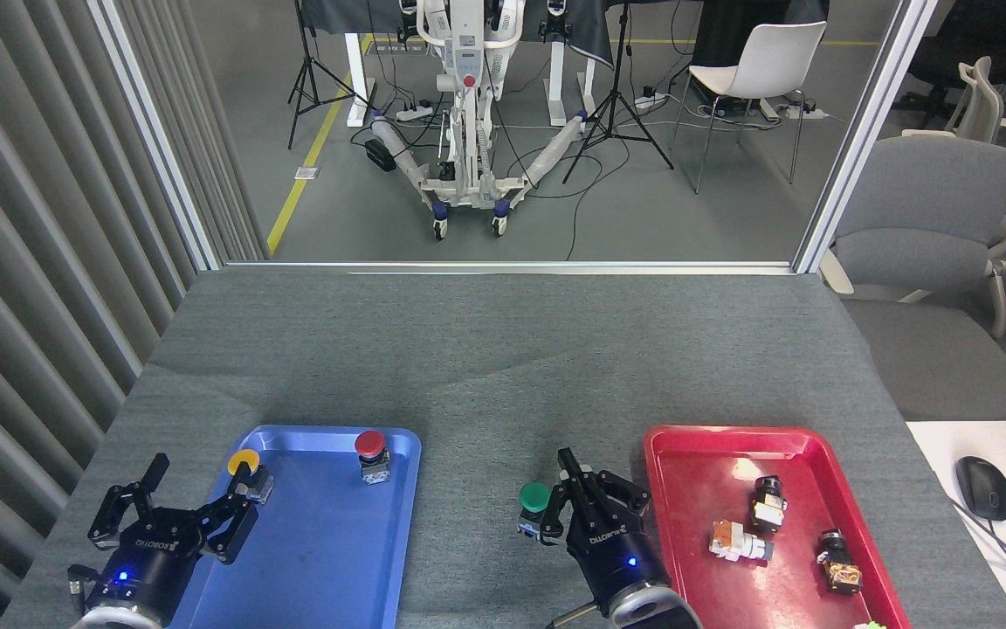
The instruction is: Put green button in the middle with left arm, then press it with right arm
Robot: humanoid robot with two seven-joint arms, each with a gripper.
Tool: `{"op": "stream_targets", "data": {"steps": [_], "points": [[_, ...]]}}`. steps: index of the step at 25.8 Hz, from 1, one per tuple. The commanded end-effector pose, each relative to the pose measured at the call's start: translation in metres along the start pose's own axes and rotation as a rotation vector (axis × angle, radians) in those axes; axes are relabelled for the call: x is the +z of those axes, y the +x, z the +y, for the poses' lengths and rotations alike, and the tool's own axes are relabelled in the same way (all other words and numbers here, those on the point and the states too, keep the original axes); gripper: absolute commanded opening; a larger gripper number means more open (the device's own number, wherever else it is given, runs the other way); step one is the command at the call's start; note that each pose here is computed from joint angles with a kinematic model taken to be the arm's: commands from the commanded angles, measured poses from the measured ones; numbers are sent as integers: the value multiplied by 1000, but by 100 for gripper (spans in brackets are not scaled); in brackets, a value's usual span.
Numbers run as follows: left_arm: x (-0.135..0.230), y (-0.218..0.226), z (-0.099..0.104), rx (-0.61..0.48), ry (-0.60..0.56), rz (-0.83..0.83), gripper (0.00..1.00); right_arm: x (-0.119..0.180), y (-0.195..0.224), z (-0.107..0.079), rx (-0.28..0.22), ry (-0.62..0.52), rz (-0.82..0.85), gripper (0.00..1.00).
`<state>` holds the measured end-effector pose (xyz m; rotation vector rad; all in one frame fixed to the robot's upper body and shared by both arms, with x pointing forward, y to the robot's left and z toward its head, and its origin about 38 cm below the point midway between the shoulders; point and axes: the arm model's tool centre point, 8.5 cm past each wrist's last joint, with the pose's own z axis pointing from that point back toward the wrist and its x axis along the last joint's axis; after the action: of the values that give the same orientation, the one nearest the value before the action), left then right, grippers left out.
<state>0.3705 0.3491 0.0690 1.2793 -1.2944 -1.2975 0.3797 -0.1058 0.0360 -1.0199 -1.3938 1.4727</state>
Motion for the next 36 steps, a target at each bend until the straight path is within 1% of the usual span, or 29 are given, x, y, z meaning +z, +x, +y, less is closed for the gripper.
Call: {"op": "stream_targets", "data": {"steps": [1, 2, 3, 5, 7, 10, 16, 18, 20, 25, 28, 31, 33, 36], "points": [[-1, 0, 1, 0, 4, 1, 99, 13, -22, -2, -18, -24, 76, 90], [0, 0, 0, 0, 1, 2, 99, 17, -29, 0, -20, -22, 97, 98], [0, 0, -1, 0, -2, 2, 99, 22, -36, 3, -24, -15, 119, 99], [0, -1, -1, 0, -5, 2, 99, 31, -49, 6, -26, -23, 156, 100], [-1, -1, 0, -1, -2, 1, 99, 38, -61, 3, -23, -69, 193, 100], [-1, -1, 1, 2, 1, 2, 99, 51, -76, 5, -19, -118, 244, 100], [-3, 0, 2, 3, 6, 1, 99, 60, -83, 11, -21, -114, 278, 100], [-3, 0, 2, 3, 6, 2, 99, 61, -83, 11, -35, -119, 275, 100], [-4, 0, 4, 5, 12, 1, 99, 62, -84, 8, -54, -131, 279, 100], [-15, 2, 11, 14, 32, 1, 99, 64, -84, 6, -55, -134, 280, 100], [-15, 1, 5, 17, 15, 5, 99, 65, -84, 7, -53, -132, 282, 100], [-10, -3, -15, 25, -41, 16, 99, 66, -85, 8, -53, -127, 287, 100], [-5, -2, -20, 27, -56, 10, 99, 66, -84, 8, -53, -127, 285, 100], [-1, 1, -23, 32, -62, -15, 99, 66, -85, 8, -52, -127, 286, 100]]}}
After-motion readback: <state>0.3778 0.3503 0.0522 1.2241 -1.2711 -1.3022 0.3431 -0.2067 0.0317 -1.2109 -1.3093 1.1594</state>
